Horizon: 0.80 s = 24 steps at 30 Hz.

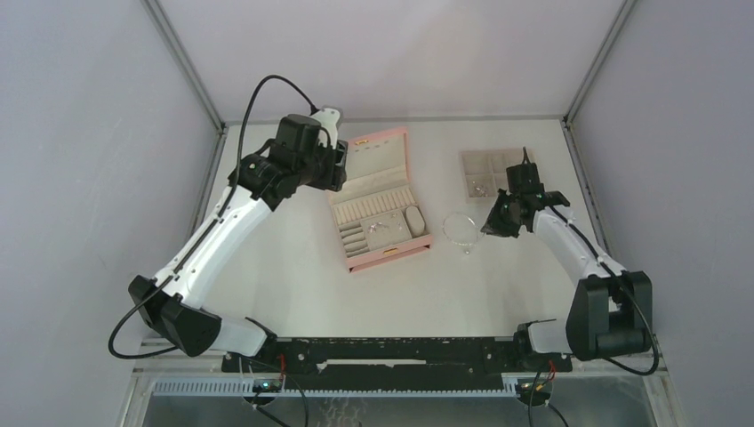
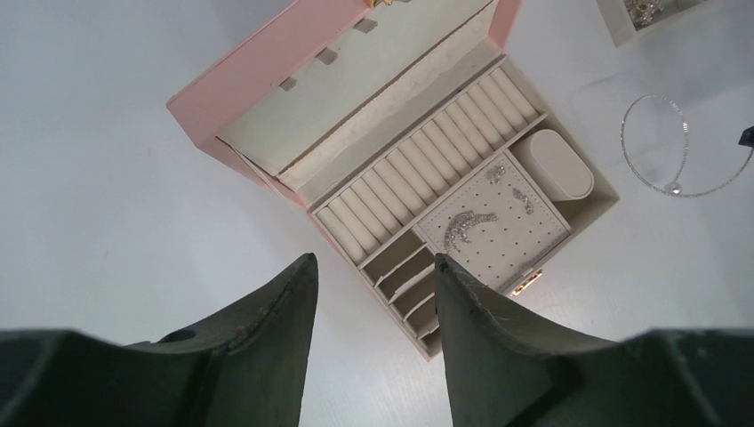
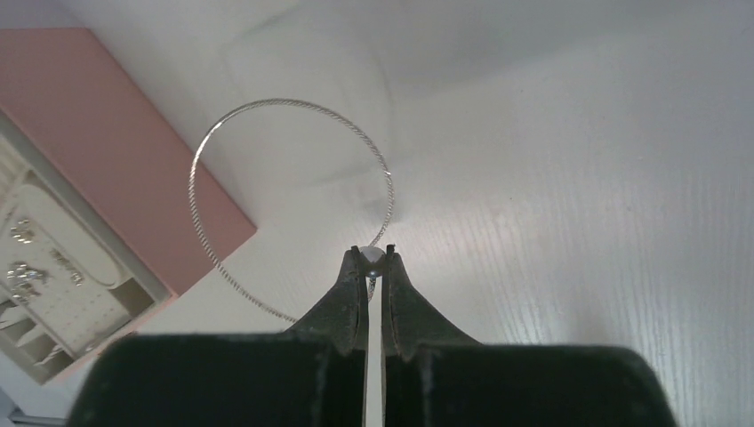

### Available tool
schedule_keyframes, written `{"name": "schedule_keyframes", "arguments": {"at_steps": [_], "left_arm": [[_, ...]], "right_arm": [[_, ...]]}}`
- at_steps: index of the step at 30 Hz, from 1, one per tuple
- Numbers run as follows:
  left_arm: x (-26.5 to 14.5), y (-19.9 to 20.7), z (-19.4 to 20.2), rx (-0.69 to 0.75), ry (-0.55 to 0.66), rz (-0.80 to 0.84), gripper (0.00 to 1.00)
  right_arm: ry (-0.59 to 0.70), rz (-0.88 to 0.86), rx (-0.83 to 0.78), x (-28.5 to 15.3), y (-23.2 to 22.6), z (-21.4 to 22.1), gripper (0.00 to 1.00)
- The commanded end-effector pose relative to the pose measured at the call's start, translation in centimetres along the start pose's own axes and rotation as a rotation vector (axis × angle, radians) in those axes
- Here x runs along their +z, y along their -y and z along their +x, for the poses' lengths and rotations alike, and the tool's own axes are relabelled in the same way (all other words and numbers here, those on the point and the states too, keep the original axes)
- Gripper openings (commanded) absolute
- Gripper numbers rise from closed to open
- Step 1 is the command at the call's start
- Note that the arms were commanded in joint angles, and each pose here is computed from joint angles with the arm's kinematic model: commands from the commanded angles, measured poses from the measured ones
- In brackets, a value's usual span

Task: Organize the mixed jewelry
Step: Pick up the jewelry from the center of the board.

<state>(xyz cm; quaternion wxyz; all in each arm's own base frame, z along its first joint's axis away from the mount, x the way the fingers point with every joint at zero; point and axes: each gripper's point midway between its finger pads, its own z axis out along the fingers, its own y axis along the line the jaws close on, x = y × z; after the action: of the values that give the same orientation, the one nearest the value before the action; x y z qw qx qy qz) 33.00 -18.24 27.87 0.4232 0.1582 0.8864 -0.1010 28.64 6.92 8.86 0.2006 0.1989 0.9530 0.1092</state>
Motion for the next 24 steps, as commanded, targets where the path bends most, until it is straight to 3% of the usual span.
{"name": "schedule_keyframes", "arguments": {"at_steps": [1, 7, 16, 24], "left_arm": [[-1.3, 0.6, -2.8, -0.034, 0.079, 0.029, 0.56], [-1.8, 2.0, -3.7, -0.068, 0.099, 0.102, 0.56], [-1.2, 11.3, -3.8, -0.32, 0.09, 0.582, 0.63], [1.6, 17.0, -4.3, -0.39, 0.036, 0.778, 0.67]], "right_arm": [[0.14, -0.1, 0.088, -2.7, -2.0, -2.4, 0.0], [0.255, -0.189, 0.126, -6.1, -3.3, -3.7, 0.0], [0.363, -0.424, 0.28, -8.8, -6.5, -4.6, 0.0], [0.368, -0.559, 0.319, -9.6, -9.1, -4.5, 0.0]]}}
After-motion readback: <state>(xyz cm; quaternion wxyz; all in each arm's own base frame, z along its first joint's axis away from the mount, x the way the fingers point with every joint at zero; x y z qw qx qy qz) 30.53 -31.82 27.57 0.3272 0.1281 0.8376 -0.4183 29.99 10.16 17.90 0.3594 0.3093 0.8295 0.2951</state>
